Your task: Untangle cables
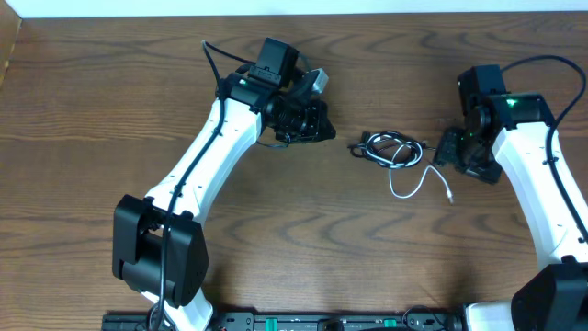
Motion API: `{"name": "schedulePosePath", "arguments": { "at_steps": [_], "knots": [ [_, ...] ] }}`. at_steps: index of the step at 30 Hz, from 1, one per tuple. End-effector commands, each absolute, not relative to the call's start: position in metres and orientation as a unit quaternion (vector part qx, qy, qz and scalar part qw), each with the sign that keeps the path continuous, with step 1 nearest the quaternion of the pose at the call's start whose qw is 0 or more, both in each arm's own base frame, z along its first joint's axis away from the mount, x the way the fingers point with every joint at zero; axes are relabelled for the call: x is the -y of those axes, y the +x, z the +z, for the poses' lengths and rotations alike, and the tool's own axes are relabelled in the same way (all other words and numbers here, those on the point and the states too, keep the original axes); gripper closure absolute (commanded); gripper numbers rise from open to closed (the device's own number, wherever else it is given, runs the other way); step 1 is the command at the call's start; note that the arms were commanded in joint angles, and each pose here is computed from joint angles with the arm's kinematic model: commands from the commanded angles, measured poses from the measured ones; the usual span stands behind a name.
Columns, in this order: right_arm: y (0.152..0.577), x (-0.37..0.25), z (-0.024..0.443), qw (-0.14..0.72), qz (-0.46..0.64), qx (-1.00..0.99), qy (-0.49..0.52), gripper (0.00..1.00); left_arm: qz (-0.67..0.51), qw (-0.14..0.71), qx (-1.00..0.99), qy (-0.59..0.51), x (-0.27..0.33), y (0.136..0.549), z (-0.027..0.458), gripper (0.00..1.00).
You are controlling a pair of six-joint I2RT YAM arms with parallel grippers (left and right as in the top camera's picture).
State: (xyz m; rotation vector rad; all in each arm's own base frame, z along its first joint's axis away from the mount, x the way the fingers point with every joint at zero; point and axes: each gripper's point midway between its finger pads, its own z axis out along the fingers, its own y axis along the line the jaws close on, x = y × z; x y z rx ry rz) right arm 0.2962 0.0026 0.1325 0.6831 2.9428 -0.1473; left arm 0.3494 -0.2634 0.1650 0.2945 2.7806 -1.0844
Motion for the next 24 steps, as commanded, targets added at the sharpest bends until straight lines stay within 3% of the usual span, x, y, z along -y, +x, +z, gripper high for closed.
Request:
{"name": "schedulePosePath", "arguments": {
  "at_steps": [1,12,18,24],
  "knots": [
    [0.294,0.01,0.139,0.071,-0.061,-0.968,0.231,0.16,-0.357,0.088,-0.919,0.143,0.272,0.346,0.169,0.92],
    [0.312,0.022,0.166,0.124,0.082,-0.968,0.203,0.08,-0.282,0.133,-0.902,0.299,0.311,0.321,0.153,0.83],
    [0.306,0.033,0.176,0.137,0.088,-0.963,0.215,0.07,-0.267,0.142,-0.927,0.221,0.334,0.34,0.127,0.83],
    [0.303,0.032,0.175,0.13,0.087,-0.964,0.216,0.07,-0.246,0.131,-0.942,0.187,0.344,0.36,0.071,0.83]
  ]
}}
